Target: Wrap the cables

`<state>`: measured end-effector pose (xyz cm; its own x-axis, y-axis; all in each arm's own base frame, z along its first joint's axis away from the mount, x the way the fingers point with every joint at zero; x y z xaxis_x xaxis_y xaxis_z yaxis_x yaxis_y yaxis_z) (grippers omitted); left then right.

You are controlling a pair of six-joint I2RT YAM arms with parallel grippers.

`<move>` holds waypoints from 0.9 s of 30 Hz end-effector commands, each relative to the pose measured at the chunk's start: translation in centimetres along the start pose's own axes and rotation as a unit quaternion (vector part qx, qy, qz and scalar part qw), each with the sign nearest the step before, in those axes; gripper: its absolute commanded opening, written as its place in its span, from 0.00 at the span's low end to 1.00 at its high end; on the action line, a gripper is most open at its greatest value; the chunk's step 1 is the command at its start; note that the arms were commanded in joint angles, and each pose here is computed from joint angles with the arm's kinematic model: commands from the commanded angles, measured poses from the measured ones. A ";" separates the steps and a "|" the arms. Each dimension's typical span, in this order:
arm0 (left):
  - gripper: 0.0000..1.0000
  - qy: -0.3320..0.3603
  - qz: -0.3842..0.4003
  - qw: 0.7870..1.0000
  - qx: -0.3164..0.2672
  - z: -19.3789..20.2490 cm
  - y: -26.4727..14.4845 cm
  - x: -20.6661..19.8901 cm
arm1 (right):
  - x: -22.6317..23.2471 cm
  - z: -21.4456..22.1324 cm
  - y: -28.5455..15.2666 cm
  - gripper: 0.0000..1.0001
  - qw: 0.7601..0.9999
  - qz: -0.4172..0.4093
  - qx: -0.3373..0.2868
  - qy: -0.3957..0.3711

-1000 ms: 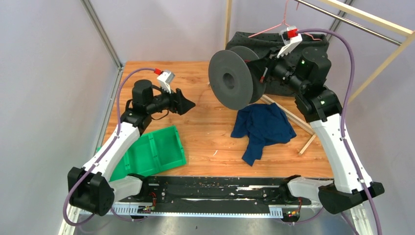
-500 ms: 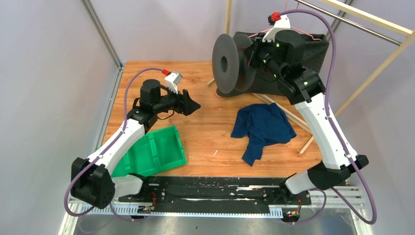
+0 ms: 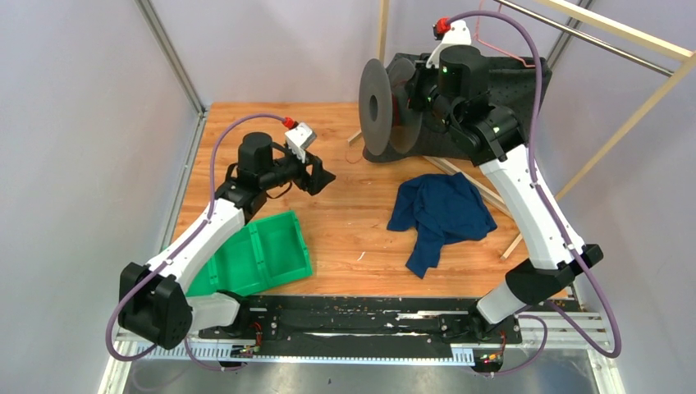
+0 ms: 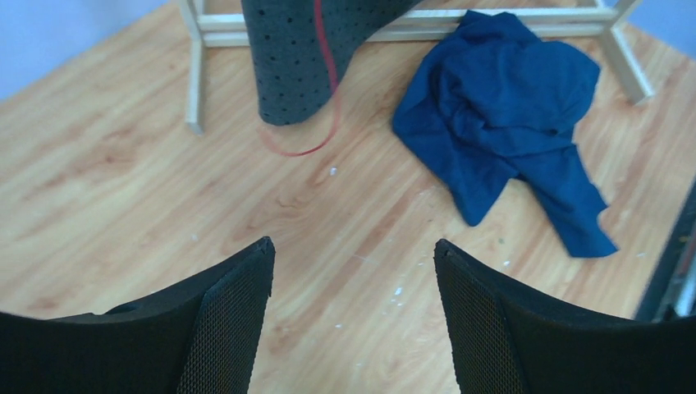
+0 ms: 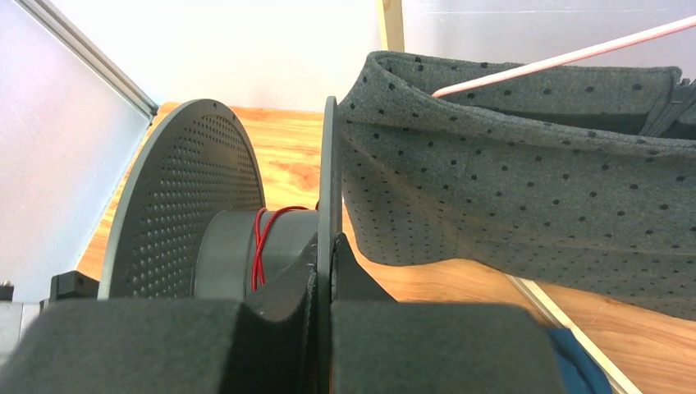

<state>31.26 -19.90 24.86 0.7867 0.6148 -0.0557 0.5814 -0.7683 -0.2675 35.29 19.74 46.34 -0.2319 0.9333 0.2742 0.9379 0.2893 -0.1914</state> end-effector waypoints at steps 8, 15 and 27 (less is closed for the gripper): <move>0.76 0.088 -0.079 0.991 -0.062 -0.5 0.6 3.2 | 1.6 -3.9 -2.0 0.01 0.997 -0.032 -0.062 0.018; 0.72 -0.161 -0.093 0.981 -0.061 -0.8 4.3 5.4 | 2.0 -3.8 -2.0 0.01 0.997 -0.043 -0.061 0.019; 0.70 -0.320 -0.090 0.942 -0.045 0.2 8.5 7.1 | 2.7 -3.6 -1.6 0.01 0.996 -0.063 -0.056 0.020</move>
<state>41.13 -20.77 21.61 0.4217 0.7418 -0.5215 0.7458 -0.6108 -0.2657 34.88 20.37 47.23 -0.2780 0.9165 0.2877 0.9272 0.3343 -0.1691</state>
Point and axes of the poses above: each gripper's point midway between its finger pads, its own y axis out along the fingers, its own x axis along the line the jaws close on, z = x × y, the point moved 3 cm from there along -y, back along the fingers, and after that the axes turned 4 degrees about y, right-handed, at the moved point
